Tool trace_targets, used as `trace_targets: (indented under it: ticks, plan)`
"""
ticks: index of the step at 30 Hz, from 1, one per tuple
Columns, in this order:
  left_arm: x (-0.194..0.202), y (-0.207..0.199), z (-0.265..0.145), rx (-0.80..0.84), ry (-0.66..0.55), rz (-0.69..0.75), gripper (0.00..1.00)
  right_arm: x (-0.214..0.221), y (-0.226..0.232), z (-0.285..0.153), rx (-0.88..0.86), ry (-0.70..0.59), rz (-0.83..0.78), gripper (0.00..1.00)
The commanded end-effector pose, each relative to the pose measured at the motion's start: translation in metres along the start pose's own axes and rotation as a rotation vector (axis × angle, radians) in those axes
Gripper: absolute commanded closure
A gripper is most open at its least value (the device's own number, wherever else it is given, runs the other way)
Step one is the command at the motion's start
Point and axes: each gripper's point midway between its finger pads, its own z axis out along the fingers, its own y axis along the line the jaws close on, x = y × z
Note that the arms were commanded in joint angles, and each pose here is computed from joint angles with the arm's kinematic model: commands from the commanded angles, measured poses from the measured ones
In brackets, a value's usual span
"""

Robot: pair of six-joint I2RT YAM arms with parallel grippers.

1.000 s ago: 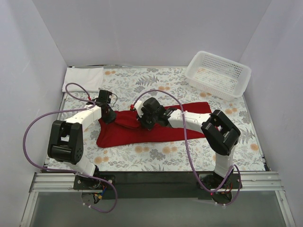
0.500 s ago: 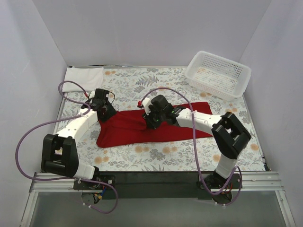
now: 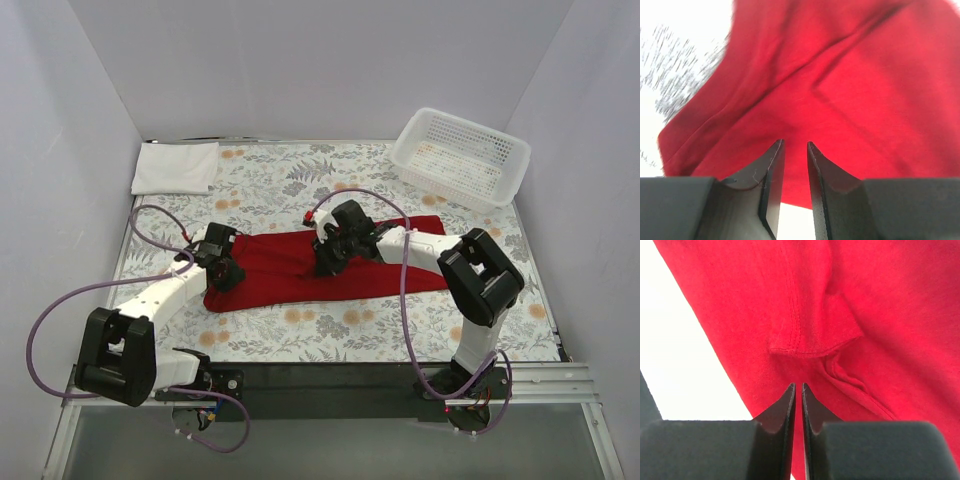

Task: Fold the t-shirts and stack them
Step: Fold the tshirt

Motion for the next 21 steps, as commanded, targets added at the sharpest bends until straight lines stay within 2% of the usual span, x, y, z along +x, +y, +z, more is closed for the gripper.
trace_targets:
  ticks: [1, 5, 12, 17, 21]
  plan:
    - [0.005, 0.012, 0.001, -0.031, -0.021, -0.069, 0.77, -0.008, 0.003, 0.011, -0.081, -0.031, 0.049, 0.87]
    - [0.020, 0.029, 0.009, -0.088, 0.010, -0.104, 0.77, -0.013, -0.017, 0.014, -0.090, -0.067, 0.125, 0.87]
    - [0.021, 0.046, 0.009, -0.157, 0.004, -0.128, 0.76, -0.016, -0.060, 0.003, -0.032, -0.134, 0.296, 0.85]
    - [0.014, 0.045, 0.005, -0.148, -0.020, -0.142, 0.71, -0.020, -0.067, -0.025, 0.031, -0.183, 0.301, 0.83]
    - [0.005, 0.046, -0.002, -0.145, -0.062, -0.179, 0.66, -0.010, -0.089, -0.058, 0.119, -0.232, 0.385, 0.80]
